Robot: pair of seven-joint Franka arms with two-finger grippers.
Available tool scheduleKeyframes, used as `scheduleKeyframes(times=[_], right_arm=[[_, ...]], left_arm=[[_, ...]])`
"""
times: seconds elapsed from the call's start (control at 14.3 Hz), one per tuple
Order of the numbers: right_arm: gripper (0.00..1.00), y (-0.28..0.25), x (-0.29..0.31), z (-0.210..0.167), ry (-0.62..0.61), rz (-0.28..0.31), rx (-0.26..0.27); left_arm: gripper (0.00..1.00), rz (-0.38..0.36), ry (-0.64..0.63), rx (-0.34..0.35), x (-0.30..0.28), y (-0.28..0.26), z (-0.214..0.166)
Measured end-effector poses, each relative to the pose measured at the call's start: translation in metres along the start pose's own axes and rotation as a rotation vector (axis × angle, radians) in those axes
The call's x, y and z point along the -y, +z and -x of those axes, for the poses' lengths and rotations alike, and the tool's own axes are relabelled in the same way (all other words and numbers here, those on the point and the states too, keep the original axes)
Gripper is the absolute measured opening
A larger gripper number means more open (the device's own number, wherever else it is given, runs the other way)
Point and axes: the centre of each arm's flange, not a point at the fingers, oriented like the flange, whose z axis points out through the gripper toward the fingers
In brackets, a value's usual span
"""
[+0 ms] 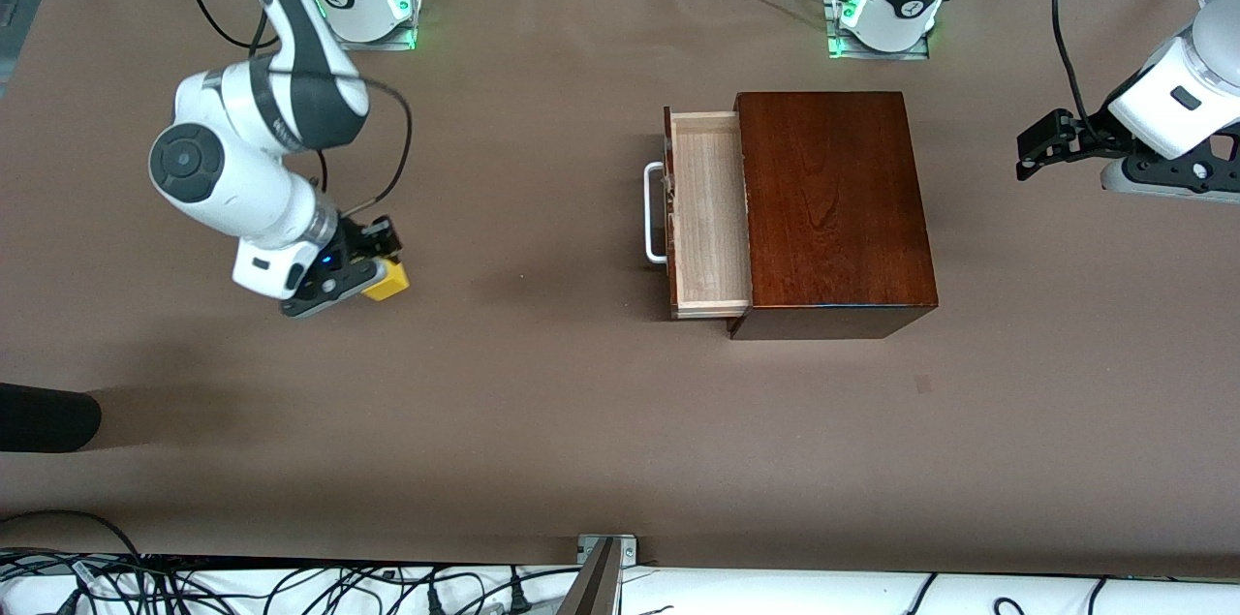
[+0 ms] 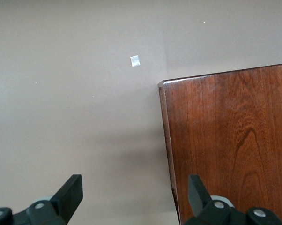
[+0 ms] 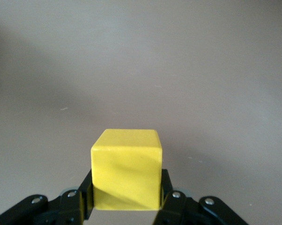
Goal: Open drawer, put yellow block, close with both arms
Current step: 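Lift the yellow cube and carry it over the open drawer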
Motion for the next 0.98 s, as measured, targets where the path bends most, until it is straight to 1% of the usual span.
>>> scheduleKeyframes(times=[0.21,0.28,0.49,0.56,0.7,0.91,0.98], right_arm=[[0.56,-0.049,0.087,-0.024,-0.176,-0.035,0.003],[0.56,-0.06,0.116,-0.029,-0.237,-0.029,0.001],[0.56,-0.068,0.22,-0.038,-0.444,0.056,-0.007],[0.56,-0.064,0.254,-0.04,-0.5,0.067,-0.01],[0.56,-0.055,0.304,-0.042,-0.579,0.07,-0.011],[0.56,-0.044,0.362,-0.048,-0.683,0.106,-0.027],[0.56,-0.039,0.379,-0.052,-0.709,0.107,-0.034]], left_arm=[[1.0,0.0,0.004,0.004,-0.002,0.0,0.0],[1.0,0.0,0.009,0.004,-0.005,0.0,0.0],[1.0,-0.001,0.017,0.004,-0.011,0.0,0.0],[1.0,-0.001,0.017,0.004,-0.011,0.0,0.0],[1.0,-0.001,0.017,0.004,-0.011,0.0,0.0],[1.0,-0.001,0.016,0.004,-0.011,0.0,0.0],[1.0,-0.001,0.016,0.004,-0.01,0.0,0.0]])
